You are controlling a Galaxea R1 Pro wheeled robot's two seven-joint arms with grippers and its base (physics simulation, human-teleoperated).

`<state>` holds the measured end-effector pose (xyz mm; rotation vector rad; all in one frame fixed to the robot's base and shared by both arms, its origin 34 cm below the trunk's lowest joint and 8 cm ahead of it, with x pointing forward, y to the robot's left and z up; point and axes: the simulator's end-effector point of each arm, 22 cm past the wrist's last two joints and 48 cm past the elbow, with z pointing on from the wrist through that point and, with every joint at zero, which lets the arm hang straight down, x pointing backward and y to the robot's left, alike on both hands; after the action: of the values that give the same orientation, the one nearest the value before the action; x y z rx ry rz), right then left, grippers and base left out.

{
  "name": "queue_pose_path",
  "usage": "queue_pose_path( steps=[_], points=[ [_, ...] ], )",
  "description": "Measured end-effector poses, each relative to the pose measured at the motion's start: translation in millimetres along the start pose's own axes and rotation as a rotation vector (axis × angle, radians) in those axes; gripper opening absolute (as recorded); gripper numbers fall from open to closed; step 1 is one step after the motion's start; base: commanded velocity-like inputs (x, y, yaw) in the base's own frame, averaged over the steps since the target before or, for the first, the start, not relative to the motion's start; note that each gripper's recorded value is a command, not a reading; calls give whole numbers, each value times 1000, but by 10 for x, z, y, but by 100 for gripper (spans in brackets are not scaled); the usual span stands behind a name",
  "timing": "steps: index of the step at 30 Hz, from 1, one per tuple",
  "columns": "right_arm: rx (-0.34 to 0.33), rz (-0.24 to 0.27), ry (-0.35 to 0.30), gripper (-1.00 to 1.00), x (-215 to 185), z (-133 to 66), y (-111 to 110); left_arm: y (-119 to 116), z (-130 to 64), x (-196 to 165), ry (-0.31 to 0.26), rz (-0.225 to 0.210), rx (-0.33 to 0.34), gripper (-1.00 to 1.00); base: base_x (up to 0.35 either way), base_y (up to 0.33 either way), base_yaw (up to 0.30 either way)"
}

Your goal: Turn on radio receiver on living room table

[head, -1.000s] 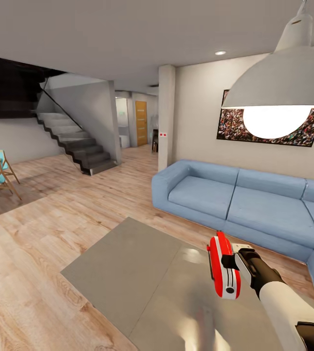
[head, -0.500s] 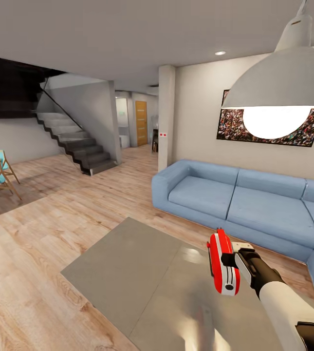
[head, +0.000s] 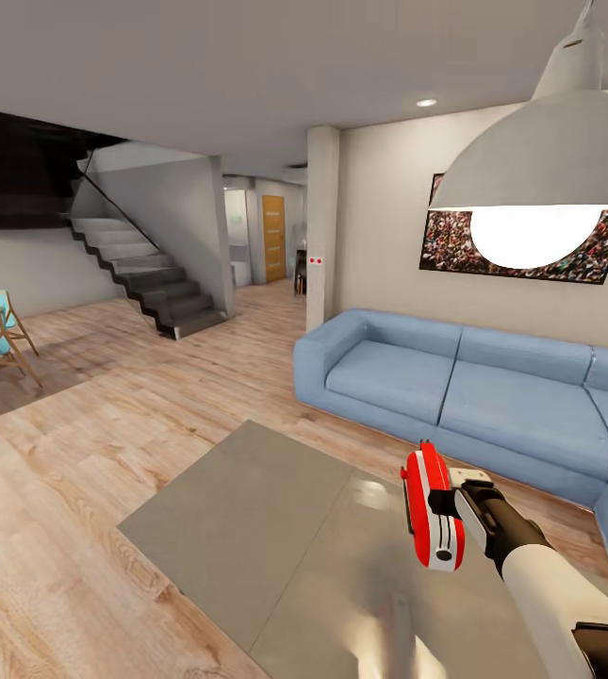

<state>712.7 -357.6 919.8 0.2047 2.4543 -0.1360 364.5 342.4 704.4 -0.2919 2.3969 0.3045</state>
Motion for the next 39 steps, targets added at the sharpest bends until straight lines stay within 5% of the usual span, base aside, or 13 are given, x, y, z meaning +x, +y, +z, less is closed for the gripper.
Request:
queue_pose_path(
  steps=[34, 39],
  points=[
    [5, -16, -4, -100, -13, -4, 8, -13, -3, -7, -4, -2, 2, 100, 0, 0, 0],
    [7, -20, -59, -100, -147, -15, 8, -36, -8, -30, -16, -7, 4, 100, 0, 0, 0]
  ],
)
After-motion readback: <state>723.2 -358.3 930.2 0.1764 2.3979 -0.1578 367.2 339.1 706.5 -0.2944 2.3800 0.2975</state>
